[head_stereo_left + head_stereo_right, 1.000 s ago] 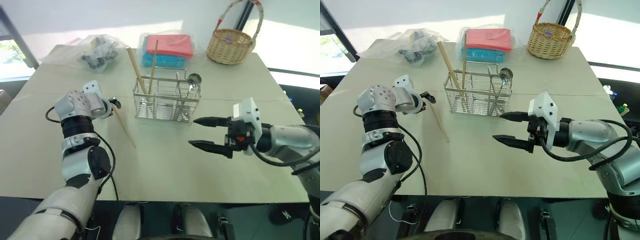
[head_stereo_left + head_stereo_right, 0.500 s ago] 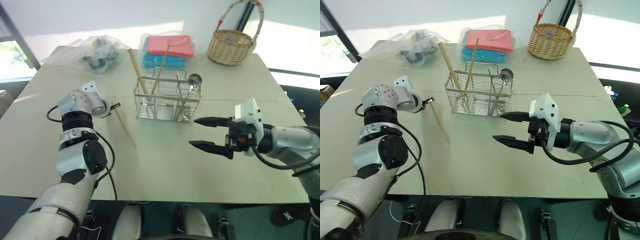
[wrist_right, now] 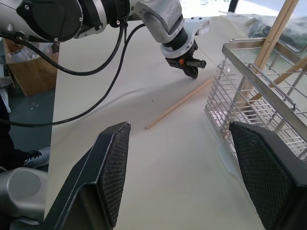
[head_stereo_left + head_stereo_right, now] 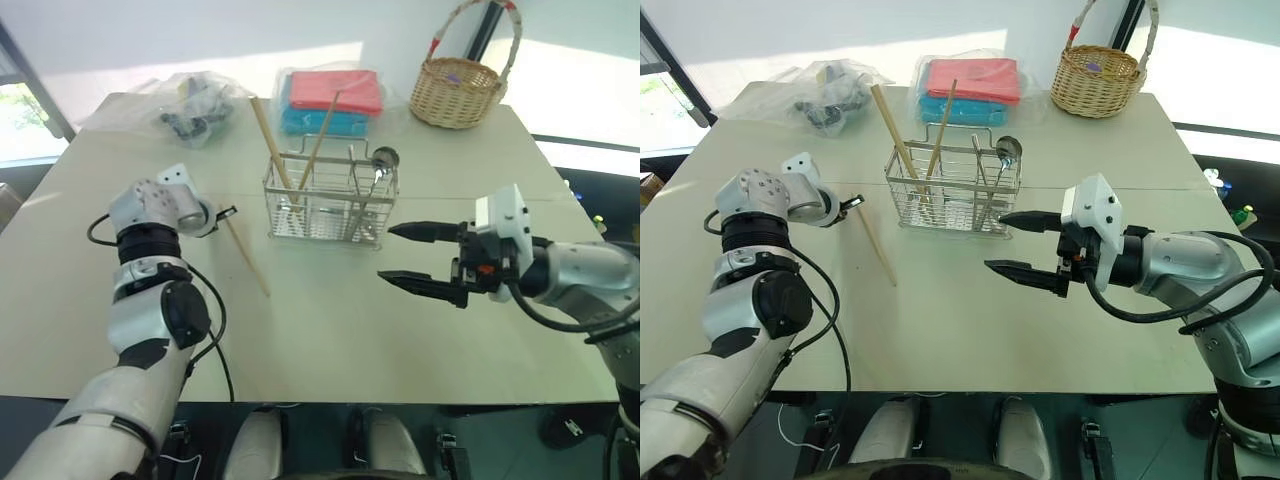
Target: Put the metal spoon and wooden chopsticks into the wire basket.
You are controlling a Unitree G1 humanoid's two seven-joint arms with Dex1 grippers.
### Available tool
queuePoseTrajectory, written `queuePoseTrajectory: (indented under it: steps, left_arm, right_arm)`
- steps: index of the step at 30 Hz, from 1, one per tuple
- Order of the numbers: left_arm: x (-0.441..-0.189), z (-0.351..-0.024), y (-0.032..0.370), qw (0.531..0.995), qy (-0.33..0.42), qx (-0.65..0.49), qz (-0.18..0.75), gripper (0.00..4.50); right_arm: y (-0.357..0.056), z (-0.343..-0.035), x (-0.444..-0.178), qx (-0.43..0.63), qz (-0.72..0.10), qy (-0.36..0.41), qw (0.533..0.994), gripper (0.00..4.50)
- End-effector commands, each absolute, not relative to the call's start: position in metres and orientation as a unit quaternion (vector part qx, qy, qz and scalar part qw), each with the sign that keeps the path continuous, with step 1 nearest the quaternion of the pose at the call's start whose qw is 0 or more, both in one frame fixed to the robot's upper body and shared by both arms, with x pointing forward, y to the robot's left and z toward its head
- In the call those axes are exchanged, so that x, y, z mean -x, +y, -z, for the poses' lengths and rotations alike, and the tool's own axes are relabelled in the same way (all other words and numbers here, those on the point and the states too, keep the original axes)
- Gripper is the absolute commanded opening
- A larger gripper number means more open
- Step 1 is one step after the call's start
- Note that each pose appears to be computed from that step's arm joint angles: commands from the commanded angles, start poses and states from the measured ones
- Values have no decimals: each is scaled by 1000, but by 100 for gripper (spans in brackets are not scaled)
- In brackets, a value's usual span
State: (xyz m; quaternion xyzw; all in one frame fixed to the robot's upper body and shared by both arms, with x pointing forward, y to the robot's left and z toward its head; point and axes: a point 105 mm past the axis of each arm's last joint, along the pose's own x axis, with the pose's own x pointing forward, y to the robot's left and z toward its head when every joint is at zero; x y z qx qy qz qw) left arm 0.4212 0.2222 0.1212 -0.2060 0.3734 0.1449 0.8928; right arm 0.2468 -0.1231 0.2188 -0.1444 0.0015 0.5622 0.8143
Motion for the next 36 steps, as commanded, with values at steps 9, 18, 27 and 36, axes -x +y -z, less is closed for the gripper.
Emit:
queuePoseTrajectory:
  steps: [9,18,27,36]
  left_arm:
    - [-409,-177,254,919,329,136,-167,290]
    - [-417,-215,222,942,290,134,-104,344]
    - [-414,-139,204,913,386,103,-88,344]
    - [-413,-117,208,900,412,107,-89,344]
  right_arm:
    - [-121,-227,-247,155,-563,-27,812,340]
    - [-121,-227,-250,155,-561,-27,813,340]
    - [-124,-225,-248,151,-555,-23,818,340]
    - [-124,-227,-246,152,-550,-25,821,340]
